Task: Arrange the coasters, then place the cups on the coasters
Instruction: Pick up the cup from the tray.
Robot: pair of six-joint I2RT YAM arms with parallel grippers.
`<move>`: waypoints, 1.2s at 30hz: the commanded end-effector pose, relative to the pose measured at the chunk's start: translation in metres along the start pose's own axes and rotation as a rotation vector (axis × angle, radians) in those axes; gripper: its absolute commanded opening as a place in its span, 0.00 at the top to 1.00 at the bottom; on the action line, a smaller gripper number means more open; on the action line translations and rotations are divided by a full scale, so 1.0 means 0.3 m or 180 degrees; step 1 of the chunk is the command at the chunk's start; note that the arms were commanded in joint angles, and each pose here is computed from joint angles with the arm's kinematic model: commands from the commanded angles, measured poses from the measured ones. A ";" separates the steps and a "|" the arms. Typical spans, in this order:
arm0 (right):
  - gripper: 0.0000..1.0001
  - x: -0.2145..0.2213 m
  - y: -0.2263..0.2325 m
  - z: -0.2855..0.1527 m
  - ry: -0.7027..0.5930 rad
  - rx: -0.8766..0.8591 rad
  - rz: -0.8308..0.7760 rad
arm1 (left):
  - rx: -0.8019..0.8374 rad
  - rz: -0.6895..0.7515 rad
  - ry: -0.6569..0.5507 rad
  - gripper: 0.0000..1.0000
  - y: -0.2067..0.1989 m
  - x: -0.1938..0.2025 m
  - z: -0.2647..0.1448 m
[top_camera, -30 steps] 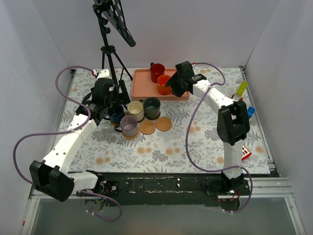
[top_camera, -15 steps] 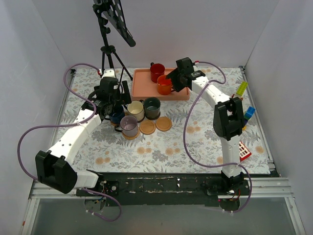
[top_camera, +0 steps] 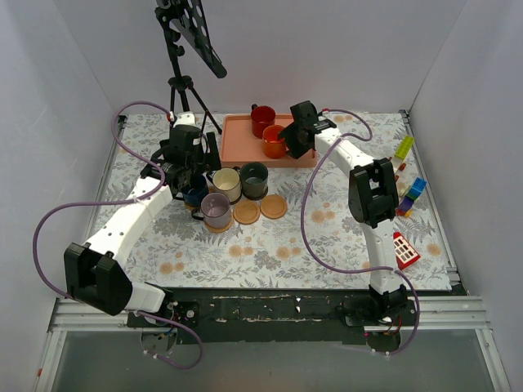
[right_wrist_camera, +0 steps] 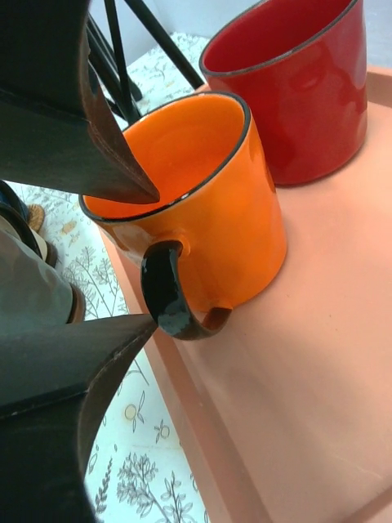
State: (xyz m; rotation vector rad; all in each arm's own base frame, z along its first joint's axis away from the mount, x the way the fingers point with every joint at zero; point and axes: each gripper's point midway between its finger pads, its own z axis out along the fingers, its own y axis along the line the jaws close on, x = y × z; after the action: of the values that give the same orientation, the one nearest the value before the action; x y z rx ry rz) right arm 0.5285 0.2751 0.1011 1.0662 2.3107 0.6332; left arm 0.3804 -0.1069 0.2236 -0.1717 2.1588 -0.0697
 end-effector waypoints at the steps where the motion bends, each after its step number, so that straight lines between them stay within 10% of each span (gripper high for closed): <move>1: 0.38 -0.047 0.006 -0.026 -0.0195 0.0065 -0.0150 | -0.0020 -0.0025 -0.0177 0.02 0.002 -0.071 -0.021; 26: 0.61 -0.060 -0.034 0.002 -0.0271 0.0152 -0.0460 | 0.0007 -0.0029 -0.0152 0.02 0.000 -0.059 -0.023; 36: 0.85 -0.055 0.031 -0.018 -0.0207 -0.0065 -0.0246 | -0.0025 -0.0020 -0.0149 0.02 0.003 -0.062 -0.017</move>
State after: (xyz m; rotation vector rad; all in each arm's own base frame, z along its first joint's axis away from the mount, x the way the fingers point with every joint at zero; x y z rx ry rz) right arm 0.5289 0.2600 0.0953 0.9397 2.3257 0.5039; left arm 0.3807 -0.1068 0.2242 -0.1710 2.1568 -0.0685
